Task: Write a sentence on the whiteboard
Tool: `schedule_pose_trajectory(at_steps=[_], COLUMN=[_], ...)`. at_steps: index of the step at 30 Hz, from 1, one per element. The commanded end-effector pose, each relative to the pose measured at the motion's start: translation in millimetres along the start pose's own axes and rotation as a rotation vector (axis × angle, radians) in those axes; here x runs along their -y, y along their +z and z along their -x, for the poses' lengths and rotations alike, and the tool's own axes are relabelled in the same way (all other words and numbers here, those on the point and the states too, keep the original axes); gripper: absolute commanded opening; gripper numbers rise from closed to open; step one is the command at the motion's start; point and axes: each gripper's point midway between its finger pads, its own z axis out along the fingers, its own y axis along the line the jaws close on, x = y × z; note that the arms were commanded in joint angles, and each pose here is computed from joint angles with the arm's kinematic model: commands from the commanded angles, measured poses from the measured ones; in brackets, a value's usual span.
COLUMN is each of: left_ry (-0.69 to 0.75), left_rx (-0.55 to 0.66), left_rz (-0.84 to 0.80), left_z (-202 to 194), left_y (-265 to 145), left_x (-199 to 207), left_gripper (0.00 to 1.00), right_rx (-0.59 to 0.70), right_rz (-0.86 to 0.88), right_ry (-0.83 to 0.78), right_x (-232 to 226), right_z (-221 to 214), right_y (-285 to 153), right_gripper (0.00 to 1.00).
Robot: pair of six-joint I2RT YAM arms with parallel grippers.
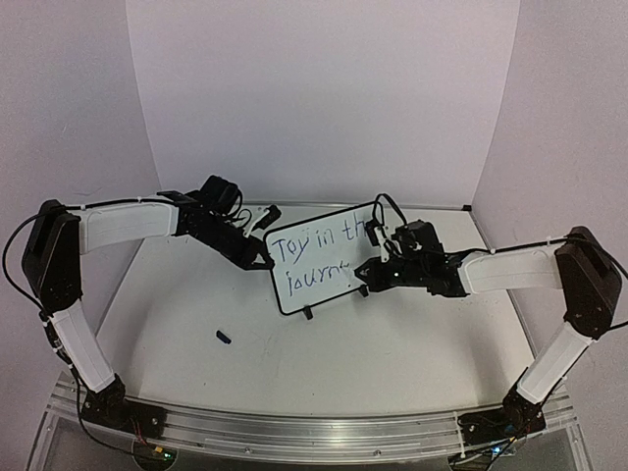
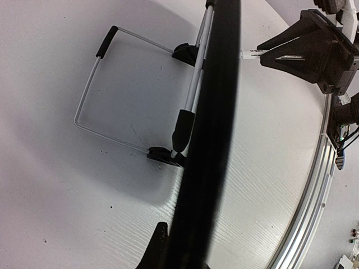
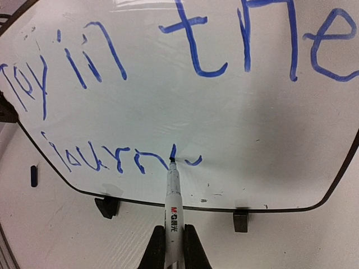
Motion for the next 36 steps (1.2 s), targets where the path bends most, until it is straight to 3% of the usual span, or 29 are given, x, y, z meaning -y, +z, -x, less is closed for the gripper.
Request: schedule_pose_trajectory(at_steps=[1, 14, 36], left_ry=[-0.010, -0.011, -0.010], left_rx=[-0.100, -0.100, -0.099], left_rz=[0.062, 0.062, 0.060], left_z=[-24, -24, -24], left_y=[15, 15, 15], left_x=[-13, -13, -12], left_gripper=[0.00, 0.00, 0.00], right_rx=[-0.002, -0.030, 0.056], right_rz=[-0.002, -0.059, -0.172], right_ry=[0.012, 0.039, 0.032], right_x=[2, 16, 29], right_z=[-2, -19, 9], right_y=[5, 5, -18], right_gripper=[0.00, 0.00, 0.00])
